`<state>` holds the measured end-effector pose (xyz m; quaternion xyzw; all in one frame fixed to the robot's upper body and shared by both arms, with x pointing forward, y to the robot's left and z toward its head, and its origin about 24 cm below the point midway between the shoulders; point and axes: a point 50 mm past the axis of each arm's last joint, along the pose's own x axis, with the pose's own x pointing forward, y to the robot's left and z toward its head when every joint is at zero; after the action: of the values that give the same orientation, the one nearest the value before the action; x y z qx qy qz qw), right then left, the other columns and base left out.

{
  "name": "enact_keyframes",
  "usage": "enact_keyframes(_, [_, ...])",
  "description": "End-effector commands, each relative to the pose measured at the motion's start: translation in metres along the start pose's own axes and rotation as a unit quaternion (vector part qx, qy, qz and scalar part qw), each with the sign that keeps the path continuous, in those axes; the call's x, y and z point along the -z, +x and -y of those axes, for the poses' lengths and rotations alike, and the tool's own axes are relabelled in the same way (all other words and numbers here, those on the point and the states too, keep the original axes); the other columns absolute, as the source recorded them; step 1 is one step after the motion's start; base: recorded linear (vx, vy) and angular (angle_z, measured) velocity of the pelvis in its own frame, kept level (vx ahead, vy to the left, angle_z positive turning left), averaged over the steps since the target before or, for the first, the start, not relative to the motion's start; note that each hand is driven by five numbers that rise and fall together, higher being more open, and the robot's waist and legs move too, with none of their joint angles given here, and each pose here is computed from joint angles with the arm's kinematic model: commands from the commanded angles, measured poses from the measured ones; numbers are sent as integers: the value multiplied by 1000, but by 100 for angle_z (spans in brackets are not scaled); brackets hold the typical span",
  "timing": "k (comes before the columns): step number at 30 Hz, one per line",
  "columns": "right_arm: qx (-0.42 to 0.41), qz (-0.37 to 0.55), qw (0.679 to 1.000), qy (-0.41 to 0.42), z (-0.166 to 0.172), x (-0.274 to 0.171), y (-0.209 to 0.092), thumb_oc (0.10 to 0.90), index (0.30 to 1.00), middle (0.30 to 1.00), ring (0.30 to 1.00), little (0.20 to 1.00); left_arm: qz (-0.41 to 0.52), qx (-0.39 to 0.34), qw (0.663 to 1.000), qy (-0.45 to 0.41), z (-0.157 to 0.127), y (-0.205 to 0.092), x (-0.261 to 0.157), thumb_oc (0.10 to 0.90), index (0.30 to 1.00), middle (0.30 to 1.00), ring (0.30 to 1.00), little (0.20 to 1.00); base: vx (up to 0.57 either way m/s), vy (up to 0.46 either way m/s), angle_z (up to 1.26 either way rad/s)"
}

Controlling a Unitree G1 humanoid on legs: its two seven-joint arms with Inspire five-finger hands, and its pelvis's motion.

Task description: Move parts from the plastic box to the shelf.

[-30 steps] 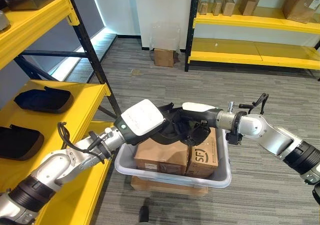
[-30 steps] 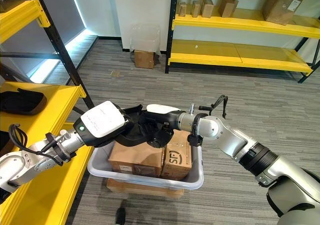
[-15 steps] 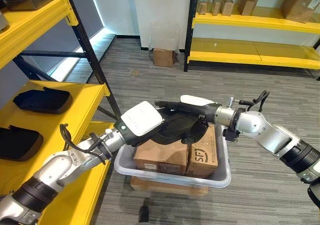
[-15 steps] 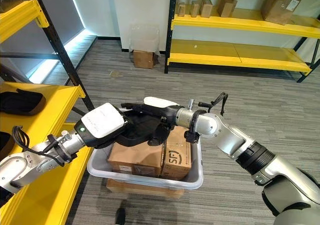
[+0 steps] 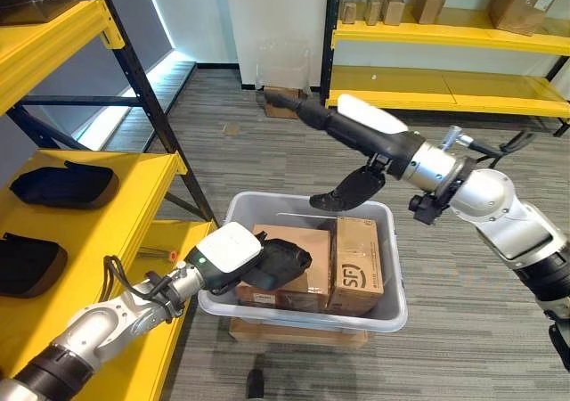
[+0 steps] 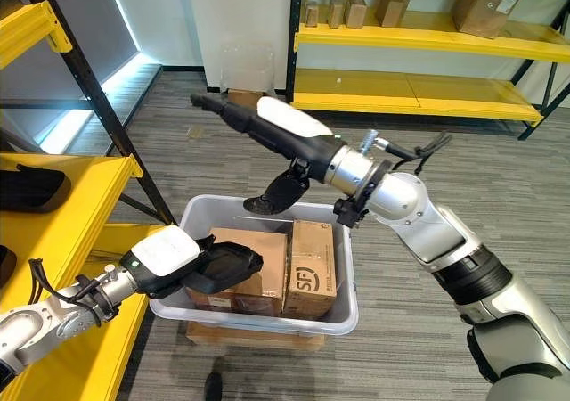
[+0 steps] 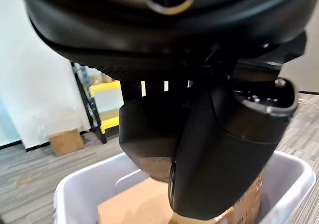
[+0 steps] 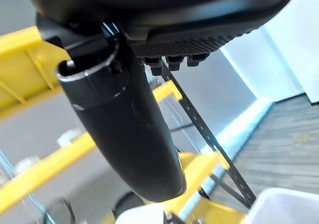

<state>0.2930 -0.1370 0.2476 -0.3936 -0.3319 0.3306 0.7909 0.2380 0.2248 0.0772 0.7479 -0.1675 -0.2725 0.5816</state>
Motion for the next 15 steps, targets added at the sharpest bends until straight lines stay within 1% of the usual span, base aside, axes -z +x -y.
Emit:
enact_keyframes(1, [81,88,993,23,28,-28,-15,900,1000,1000,1000,1000,-61,-113,991,48,-48,-9,35,400,300,300,300,300,-1,5,-3])
enact_keyframes(4, [86,83,993,26,30,-29,-32,900,1000,1000,1000,1000,-86,-101,990,42,-42,-18,43,400,300,300,300,300,1,0,-10])
enact_keyframes(5, [90,72,993,37,29,-26,-43,900,1000,1000,1000,1000,-101,-95,990,34,-35,-24,46,400,300,300,300,300,1,4,-5])
enact_keyframes(6, [90,72,993,38,28,-26,-44,900,1000,1000,1000,1000,-100,-95,990,34,-35,-24,46,400,300,300,300,300,0,0,0])
enact_keyframes(9, [107,50,992,50,27,-21,-61,900,1000,1000,1000,1000,-122,-96,988,27,-32,-33,50,400,300,300,300,300,-3,-6,-5])
enact_keyframes(12, [131,16,988,76,19,-11,-83,900,1000,1000,1000,1000,-139,-119,983,19,-35,-42,50,400,300,300,300,300,0,0,0])
enact_keyframes(13, [149,-4,985,89,15,-5,-93,900,1000,1000,1000,1000,-153,-145,978,8,-38,-47,51,400,300,300,300,300,-5,-19,-5])
enact_keyframes(14, [149,-4,985,90,15,-5,-94,900,1000,1000,1000,1000,-152,-144,978,8,-38,-48,50,400,300,300,300,300,-5,-30,-5])
enact_keyframes(15, [173,-30,979,105,7,4,-106,900,1000,1000,1000,1000,-172,-184,967,-19,-42,-54,50,400,300,300,300,300,0,-25,-7])
